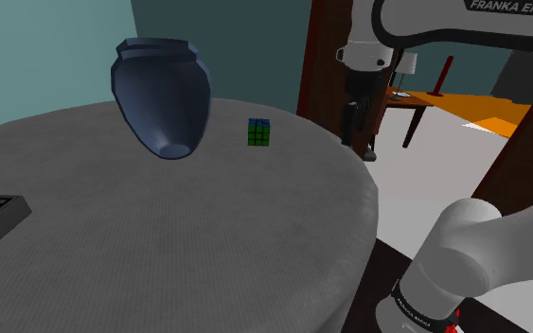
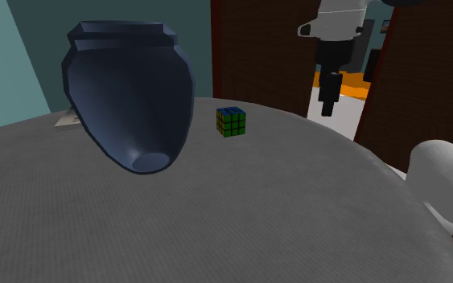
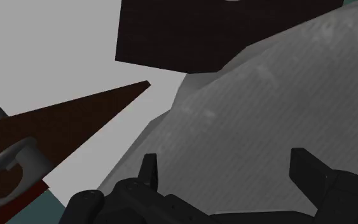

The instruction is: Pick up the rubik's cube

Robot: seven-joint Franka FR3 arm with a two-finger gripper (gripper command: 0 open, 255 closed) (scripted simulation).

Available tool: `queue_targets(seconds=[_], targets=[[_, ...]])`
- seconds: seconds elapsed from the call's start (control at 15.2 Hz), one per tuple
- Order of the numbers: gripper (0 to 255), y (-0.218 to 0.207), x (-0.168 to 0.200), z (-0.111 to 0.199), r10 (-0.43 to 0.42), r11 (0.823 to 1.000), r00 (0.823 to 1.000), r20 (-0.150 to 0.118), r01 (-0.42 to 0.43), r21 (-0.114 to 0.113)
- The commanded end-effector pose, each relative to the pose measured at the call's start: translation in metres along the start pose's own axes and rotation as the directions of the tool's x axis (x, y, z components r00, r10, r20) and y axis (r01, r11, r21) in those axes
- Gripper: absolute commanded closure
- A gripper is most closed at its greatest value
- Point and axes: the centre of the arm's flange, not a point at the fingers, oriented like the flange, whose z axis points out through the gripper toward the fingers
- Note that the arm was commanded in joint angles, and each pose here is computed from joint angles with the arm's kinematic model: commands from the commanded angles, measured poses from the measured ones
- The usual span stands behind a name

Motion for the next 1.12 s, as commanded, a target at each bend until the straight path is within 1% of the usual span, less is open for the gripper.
queue_targets(seconds=[0.0, 0.26, 0.53, 0.79, 1.06], targets=[[0, 0.0, 0.0, 0.0, 0.0, 1.0, 1.0, 0.0, 0.0, 0.0], [0, -0.01, 0.049, -0.007, -0.058, 0.998, 0.998, -0.012, 0.058, 0.019], [0, -0.023, 0.097, -0.014, -0.115, 0.993, 0.993, -0.026, 0.116, 0.036], [0, -0.038, 0.145, -0.022, -0.172, 0.983, 0.984, -0.04, 0.174, 0.054], [0, -0.056, 0.191, -0.031, -0.228, 0.97, 0.972, -0.055, 0.231, 0.07]])
